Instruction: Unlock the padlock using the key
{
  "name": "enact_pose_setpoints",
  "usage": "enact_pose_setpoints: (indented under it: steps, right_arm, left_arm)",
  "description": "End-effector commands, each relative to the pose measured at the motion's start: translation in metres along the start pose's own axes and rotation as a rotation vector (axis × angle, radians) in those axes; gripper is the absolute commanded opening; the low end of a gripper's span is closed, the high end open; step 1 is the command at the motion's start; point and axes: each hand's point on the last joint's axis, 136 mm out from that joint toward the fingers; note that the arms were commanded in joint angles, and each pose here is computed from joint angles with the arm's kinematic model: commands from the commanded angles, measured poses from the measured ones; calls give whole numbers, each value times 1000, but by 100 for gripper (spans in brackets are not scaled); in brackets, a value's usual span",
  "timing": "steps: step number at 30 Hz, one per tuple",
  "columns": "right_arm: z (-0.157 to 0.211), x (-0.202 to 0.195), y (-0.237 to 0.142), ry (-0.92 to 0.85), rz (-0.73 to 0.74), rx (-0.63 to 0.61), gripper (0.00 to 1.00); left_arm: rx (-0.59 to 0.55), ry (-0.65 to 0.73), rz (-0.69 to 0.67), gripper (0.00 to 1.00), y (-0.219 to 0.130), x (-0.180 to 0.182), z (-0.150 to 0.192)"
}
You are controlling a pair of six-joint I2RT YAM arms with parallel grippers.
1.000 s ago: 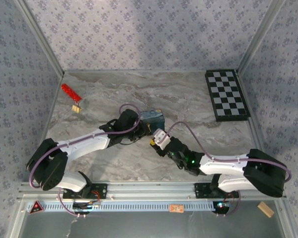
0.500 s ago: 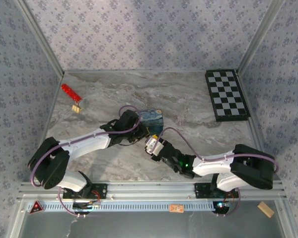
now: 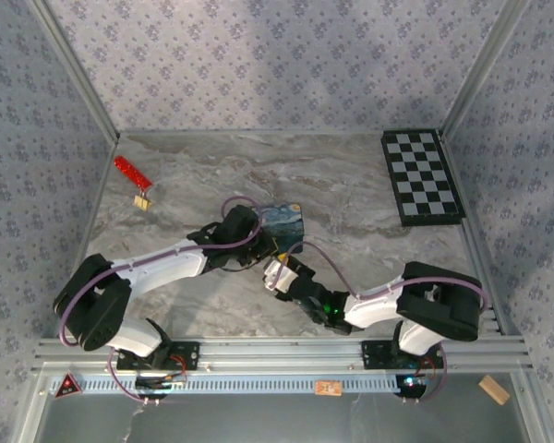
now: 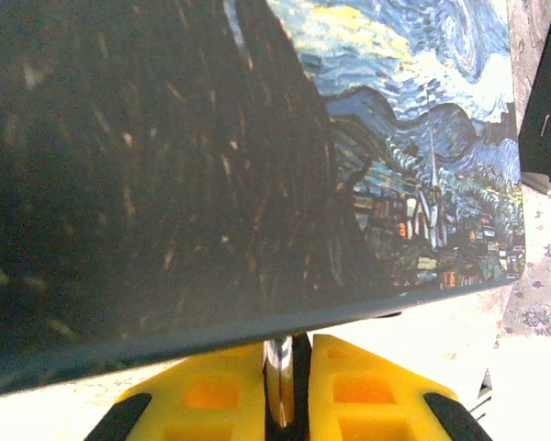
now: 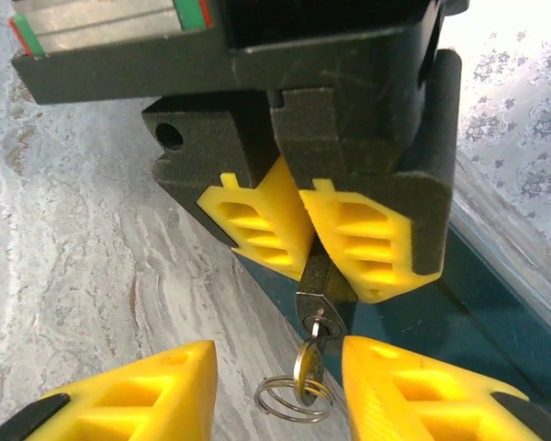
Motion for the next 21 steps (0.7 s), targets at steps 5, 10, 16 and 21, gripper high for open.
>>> enact_pose_setpoints:
  steps: [5, 10, 16, 21]
  right_arm:
    - [-18, -6, 4, 34, 57, -46, 34]
    - [-12, -8, 5, 41, 65, -27, 26]
    - [-1, -15, 4, 50, 95, -4, 33]
    - [3, -13, 8, 44, 105, 0, 31]
  left_arm:
    - [-29, -12, 52, 0, -4, -13, -10]
    - [-33, -14, 53, 0, -5, -13, -10]
    - [-38, -12, 59, 0, -6, -15, -13]
    - [-39, -8, 60, 0, -6, -17, -14]
Point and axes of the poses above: each hand's point on the last joint's axis, 136 mm out from that joint toward the fingers, its own y axis out along the fingers, its own x axis along the line the jaws close on, z = x × y, and after that the axes turned 14 degrees about y, right-handed
